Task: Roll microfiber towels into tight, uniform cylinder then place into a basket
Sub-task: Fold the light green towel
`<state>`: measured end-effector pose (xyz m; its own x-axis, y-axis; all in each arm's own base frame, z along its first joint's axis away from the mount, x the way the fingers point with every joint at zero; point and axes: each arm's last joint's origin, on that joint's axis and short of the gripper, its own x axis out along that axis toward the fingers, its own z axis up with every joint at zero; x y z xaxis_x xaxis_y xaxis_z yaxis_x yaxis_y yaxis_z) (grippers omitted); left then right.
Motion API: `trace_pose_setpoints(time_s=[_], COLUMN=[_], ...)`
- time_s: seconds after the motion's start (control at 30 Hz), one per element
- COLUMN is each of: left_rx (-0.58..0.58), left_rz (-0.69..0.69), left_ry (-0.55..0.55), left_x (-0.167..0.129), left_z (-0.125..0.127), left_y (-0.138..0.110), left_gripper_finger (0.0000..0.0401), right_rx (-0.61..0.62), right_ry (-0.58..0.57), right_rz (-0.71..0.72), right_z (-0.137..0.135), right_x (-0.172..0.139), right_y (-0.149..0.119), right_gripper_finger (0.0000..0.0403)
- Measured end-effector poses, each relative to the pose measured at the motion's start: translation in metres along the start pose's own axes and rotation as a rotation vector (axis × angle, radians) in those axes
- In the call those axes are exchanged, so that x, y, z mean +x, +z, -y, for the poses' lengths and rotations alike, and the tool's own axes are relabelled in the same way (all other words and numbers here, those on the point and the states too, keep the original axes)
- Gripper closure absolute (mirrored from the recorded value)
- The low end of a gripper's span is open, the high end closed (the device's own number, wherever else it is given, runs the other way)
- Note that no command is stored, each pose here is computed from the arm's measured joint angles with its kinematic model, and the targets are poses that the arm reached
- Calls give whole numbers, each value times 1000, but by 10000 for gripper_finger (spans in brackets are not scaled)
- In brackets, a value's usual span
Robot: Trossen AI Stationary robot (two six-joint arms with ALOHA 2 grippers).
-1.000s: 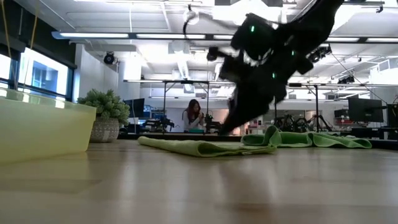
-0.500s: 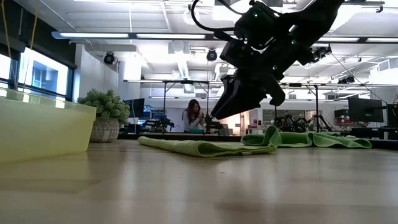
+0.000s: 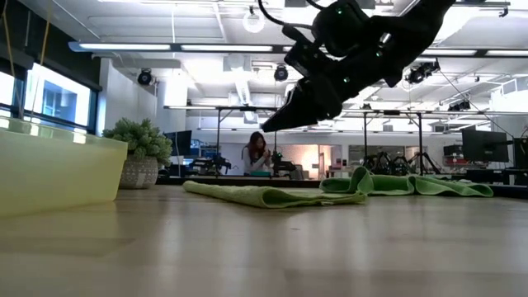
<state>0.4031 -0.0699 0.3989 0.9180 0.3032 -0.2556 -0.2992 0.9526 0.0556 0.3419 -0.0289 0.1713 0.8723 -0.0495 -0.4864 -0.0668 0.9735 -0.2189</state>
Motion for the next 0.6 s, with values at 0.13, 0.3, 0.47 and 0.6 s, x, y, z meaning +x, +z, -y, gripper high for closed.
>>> trace_pose_setpoints(time_s=[0.13,0.3,0.47,0.6], left_rx=[5,9,33,61], left_rz=[3,-4,-5,-7], left_ry=[-8,-13,-33,-33], left_x=[-1,-1,-1,-1], left_z=[2,2,2,2], left_y=[0,0,0,-1], left_gripper_finger=[314,314,314,314], right_rx=[-9,-9,5,21], right_ry=[-13,-5,64,93], right_rz=[12,-43,-149,-246], right_z=[4,9,8,6], right_x=[0,0,-2,-4], right_y=[0,-7,-19,-28], right_gripper_finger=[289,289,289,289])
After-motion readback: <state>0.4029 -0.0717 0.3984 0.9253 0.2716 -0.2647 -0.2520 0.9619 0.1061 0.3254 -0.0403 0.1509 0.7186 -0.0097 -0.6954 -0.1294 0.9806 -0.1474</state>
